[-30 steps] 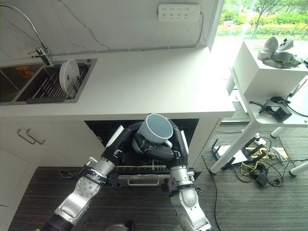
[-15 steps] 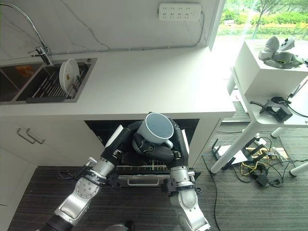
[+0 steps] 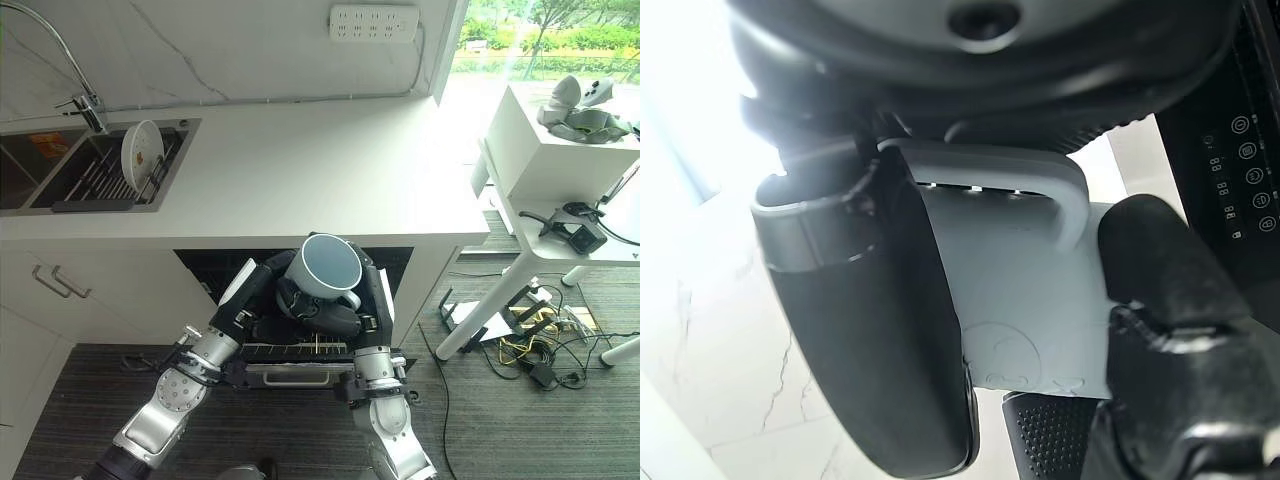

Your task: Place the dishes in the dishwasher.

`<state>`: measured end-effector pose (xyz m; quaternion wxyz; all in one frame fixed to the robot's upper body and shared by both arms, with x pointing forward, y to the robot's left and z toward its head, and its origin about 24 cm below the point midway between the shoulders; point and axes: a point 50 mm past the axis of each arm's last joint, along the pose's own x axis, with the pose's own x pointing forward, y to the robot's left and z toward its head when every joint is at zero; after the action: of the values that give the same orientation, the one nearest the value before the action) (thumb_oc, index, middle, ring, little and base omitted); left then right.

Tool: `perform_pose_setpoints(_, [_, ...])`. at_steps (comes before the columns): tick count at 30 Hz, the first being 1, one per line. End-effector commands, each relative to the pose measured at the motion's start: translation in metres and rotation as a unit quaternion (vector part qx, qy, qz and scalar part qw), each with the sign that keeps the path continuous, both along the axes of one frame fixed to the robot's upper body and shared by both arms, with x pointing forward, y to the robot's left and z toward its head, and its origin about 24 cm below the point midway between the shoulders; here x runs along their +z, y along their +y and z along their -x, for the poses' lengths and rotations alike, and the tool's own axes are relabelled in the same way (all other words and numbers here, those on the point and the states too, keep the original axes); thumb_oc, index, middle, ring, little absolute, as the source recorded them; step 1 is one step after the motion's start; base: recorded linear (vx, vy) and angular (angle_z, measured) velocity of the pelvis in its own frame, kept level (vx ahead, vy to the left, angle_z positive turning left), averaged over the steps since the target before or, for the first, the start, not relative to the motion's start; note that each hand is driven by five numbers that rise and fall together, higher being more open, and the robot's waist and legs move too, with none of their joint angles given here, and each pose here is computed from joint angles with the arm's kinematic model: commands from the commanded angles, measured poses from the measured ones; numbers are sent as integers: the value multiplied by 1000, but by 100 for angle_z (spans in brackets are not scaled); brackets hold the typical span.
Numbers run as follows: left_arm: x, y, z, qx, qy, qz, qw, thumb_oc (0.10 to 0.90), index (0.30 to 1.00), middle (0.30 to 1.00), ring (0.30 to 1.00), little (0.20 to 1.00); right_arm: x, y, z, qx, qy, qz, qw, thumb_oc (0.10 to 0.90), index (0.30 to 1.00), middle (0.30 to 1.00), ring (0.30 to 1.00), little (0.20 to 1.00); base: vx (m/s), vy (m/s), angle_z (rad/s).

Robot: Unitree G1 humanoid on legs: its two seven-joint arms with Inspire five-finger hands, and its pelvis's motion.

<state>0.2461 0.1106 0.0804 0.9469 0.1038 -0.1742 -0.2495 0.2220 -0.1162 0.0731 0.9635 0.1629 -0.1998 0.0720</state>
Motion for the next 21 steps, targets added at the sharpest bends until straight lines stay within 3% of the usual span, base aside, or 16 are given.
perform_pose_setpoints(1, [36, 55, -2, 66, -50, 124, 989, 800, 900, 900, 900, 900, 43, -101, -16, -214, -114, -129, 962, 400, 300, 300, 300, 300, 0, 0, 0])
perform_pose_setpoints(2, [27, 51, -5, 52, 20, 225, 973, 800, 900, 900, 900, 900, 49, -79, -14, -166, -137, -104, 971, 400, 300, 300, 300, 300, 0, 0, 0])
perform_pose_setpoints(4, [17, 43, -8, -20, 69, 189, 979, 800, 900, 900, 900, 900, 56, -73, -17, -110, -156, -46, 981, 400, 300, 300, 300, 300, -18, -5, -1])
perform_pose_setpoints(5, [4, 28, -5, -106, 177, 360, 910, 800, 900, 900, 900, 900, 61, -70, -17, -67, -177, -1, 982, 400, 300, 300, 300, 300, -18, -3, -5])
perform_pose_setpoints(6, [11, 40, -11, -9, 104, 299, 949, 800, 900, 900, 900, 900, 61, -64, -16, -57, -169, -13, 984, 400, 300, 300, 300, 300, -8, -3, -12])
perform_pose_setpoints(7, [16, 38, -11, 29, 29, 151, 988, 800, 900, 900, 900, 900, 60, -62, -17, -49, -162, -14, 985, 400, 300, 300, 300, 300, 15, -5, -16])
perform_pose_setpoints(8, [18, 36, -13, 34, 1, 84, 996, 800, 900, 900, 900, 900, 61, -63, -18, -38, -163, -1, 986, 400, 300, 300, 300, 300, 11, -14, -18])
perform_pose_setpoints(10, [16, 39, -18, -32, 93, 237, 967, 800, 900, 900, 900, 900, 63, -68, -20, -3, -173, 48, 984, 400, 300, 300, 300, 300, -16, -5, -15])
perform_pose_setpoints(11, [13, 43, -19, -11, 125, 297, 946, 800, 900, 900, 900, 900, 63, -65, -18, 11, -180, 68, 981, 400, 300, 300, 300, 300, -10, -4, -7])
perform_pose_setpoints(12, [26, 50, -17, 66, -4, 149, 987, 800, 900, 900, 900, 900, 65, -52, -14, 25, -176, 72, 982, 400, 300, 300, 300, 300, 0, 0, 0])
perform_pose_setpoints(14, [26, 44, -19, 10, 6, 130, 991, 800, 900, 900, 900, 900, 67, -53, -16, 29, -170, 67, 983, 400, 300, 300, 300, 300, 13, -25, -5])
perform_pose_setpoints(15, [8, 37, -20, -73, 168, 311, 933, 800, 900, 900, 900, 900, 62, -67, -21, 24, -171, 72, 982, 400, 300, 300, 300, 300, 3, -44, 0])
perform_pose_setpoints(17, [20, 40, -17, 87, -28, 70, 993, 800, 900, 900, 900, 900, 62, -59, -20, 22, -165, 64, 984, 400, 300, 300, 300, 300, 6, -45, 0])
perform_pose_setpoints(18, [10, 52, -22, 43, 99, 223, 969, 800, 900, 900, 900, 900, 61, -61, -18, 16, -166, 63, 984, 400, 300, 300, 300, 300, 47, -48, -8])
perform_pose_setpoints(19, [21, 56, -22, 100, 8, 146, 984, 800, 900, 900, 900, 900, 62, -61, -19, 12, -162, 58, 985, 400, 300, 300, 300, 300, 23, -36, -12])
perform_pose_setpoints(21, [21, 55, -21, 146, -27, 108, 983, 800, 900, 900, 900, 900, 62, -54, -16, 11, -162, 59, 985, 400, 300, 300, 300, 300, 27, -24, -8])
